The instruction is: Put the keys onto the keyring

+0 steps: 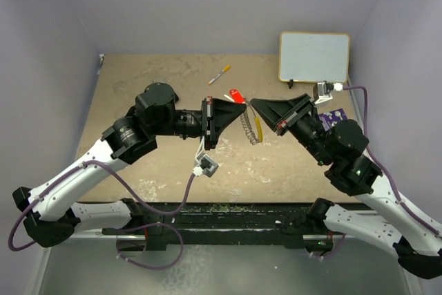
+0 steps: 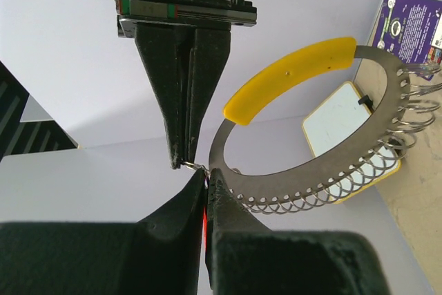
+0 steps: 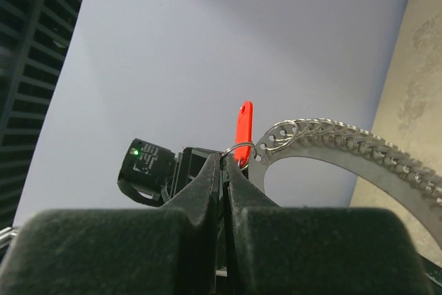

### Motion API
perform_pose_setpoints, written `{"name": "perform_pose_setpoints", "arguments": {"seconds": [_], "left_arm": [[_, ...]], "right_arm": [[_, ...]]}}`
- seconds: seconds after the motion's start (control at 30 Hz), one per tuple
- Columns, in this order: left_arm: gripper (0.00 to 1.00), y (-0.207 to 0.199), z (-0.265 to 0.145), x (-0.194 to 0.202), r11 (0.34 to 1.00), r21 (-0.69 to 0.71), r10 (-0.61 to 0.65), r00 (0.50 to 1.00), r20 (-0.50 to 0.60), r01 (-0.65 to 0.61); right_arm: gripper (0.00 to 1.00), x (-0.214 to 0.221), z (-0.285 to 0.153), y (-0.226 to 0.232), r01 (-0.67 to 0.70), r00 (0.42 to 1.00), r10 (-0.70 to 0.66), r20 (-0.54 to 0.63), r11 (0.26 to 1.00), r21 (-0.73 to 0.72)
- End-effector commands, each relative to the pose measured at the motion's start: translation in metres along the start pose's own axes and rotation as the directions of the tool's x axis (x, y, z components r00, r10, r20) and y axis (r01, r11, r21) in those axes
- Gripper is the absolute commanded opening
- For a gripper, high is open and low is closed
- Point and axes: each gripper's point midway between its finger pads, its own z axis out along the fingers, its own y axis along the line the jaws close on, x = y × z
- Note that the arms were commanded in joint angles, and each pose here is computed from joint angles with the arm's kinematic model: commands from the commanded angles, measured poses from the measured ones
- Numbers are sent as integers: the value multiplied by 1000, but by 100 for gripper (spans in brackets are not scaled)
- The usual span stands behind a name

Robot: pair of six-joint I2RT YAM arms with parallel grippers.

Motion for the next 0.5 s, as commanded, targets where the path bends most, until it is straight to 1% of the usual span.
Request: {"name": "perform_pose_setpoints", "arguments": {"seconds": [0.0, 0.17, 0.33, 0.37, 0.47], "left_arm": [[3, 21, -7, -2, 995, -67, 71, 997, -8, -72], [3, 22, -4, 3, 991, -93, 91, 996, -24, -93], [3, 23, 0, 5, 987, -115, 107, 994, -29, -109], [3, 23, 1, 6, 987, -118, 108, 994, -32, -111], [3, 24, 2, 8, 986, -127, 106, 994, -34, -109]], "right_arm": [[0, -30, -8, 43, -71, 988, 90, 122, 985, -156], [0, -36, -11, 54, -92, 983, 120, 138, 976, -199], [0, -35, -9, 54, -104, 982, 132, 131, 974, -202], [0, -30, -6, 41, -103, 984, 127, 127, 979, -175], [0, -29, -4, 37, -101, 985, 121, 122, 983, -155]]}}
